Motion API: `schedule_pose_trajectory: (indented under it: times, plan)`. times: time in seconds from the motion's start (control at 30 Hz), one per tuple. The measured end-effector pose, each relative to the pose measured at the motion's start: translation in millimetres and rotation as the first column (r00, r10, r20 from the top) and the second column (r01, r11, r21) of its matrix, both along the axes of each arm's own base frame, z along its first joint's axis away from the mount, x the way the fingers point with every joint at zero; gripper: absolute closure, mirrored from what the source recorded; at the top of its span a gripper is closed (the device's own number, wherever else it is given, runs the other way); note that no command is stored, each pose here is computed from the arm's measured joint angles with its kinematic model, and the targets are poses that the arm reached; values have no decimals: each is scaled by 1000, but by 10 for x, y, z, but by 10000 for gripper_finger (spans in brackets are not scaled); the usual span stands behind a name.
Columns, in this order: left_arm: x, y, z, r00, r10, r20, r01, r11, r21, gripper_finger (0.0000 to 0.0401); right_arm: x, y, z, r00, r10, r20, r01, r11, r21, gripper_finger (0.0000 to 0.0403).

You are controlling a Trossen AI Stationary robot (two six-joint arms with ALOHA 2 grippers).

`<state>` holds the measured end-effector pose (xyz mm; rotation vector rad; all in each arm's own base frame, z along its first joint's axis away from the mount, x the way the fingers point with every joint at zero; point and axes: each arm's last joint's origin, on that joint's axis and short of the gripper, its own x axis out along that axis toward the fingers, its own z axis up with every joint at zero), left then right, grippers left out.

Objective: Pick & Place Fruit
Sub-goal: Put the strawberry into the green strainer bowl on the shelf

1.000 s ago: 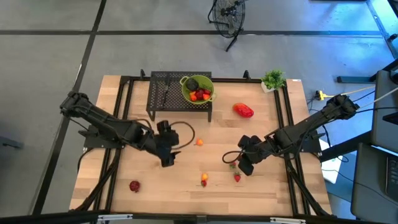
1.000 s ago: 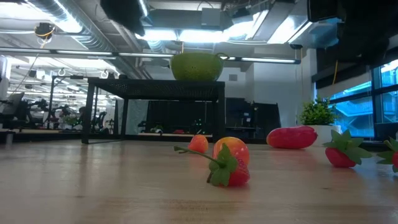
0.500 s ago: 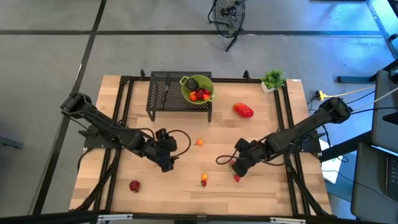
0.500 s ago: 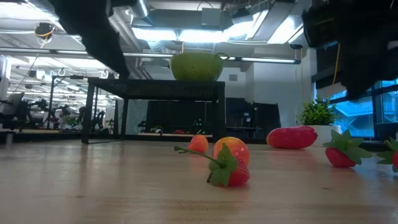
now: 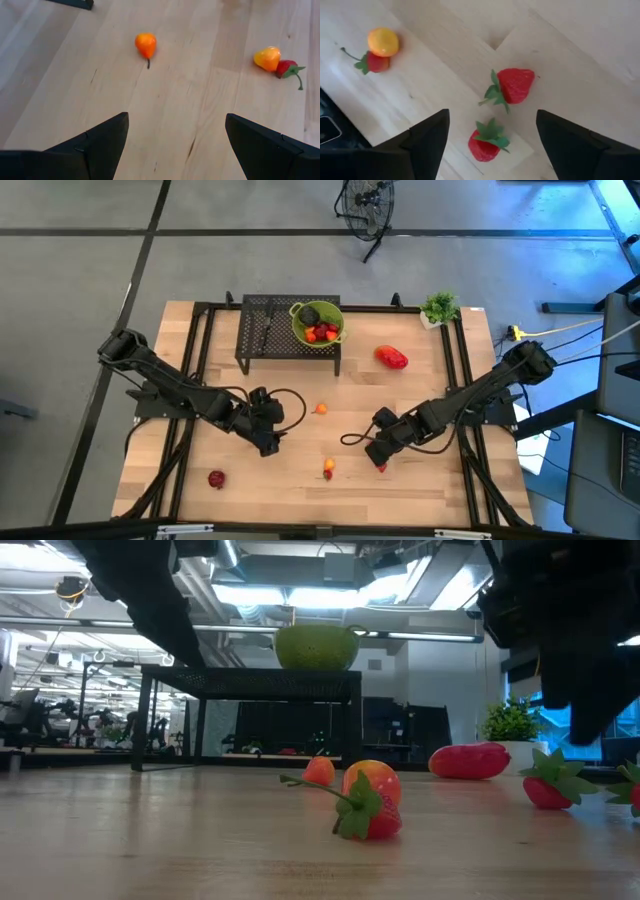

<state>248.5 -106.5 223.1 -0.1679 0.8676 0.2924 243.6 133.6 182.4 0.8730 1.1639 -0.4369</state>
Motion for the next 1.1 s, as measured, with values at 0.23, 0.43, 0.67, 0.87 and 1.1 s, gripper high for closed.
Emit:
schedule_pose_trajectory:
  times: [0.23,0.43,0.67,0.87,1.1]
  plan:
    - [0,0,0,1000,-12,-3,12,1000,10,72,59,-37,-115,997,-66,-43,66,998,-5,103]
    - [0,0,0,1000,-15,-4,15,1000,13,72,99,-41,-265,993,-79,-92,76,997,-34,122]
    - [-1,0,1,1000,-23,-6,23,1000,17,72,149,-21,-390,991,-81,-107,77,996,-43,146]
    - [-1,0,1,1000,-23,-6,23,1000,17,72,162,-31,-398,992,-99,-79,92,992,-83,163]
    - [-1,0,1,1000,-27,-7,28,999,19,72,165,-40,-398,992,-110,-63,102,989,-110,185]
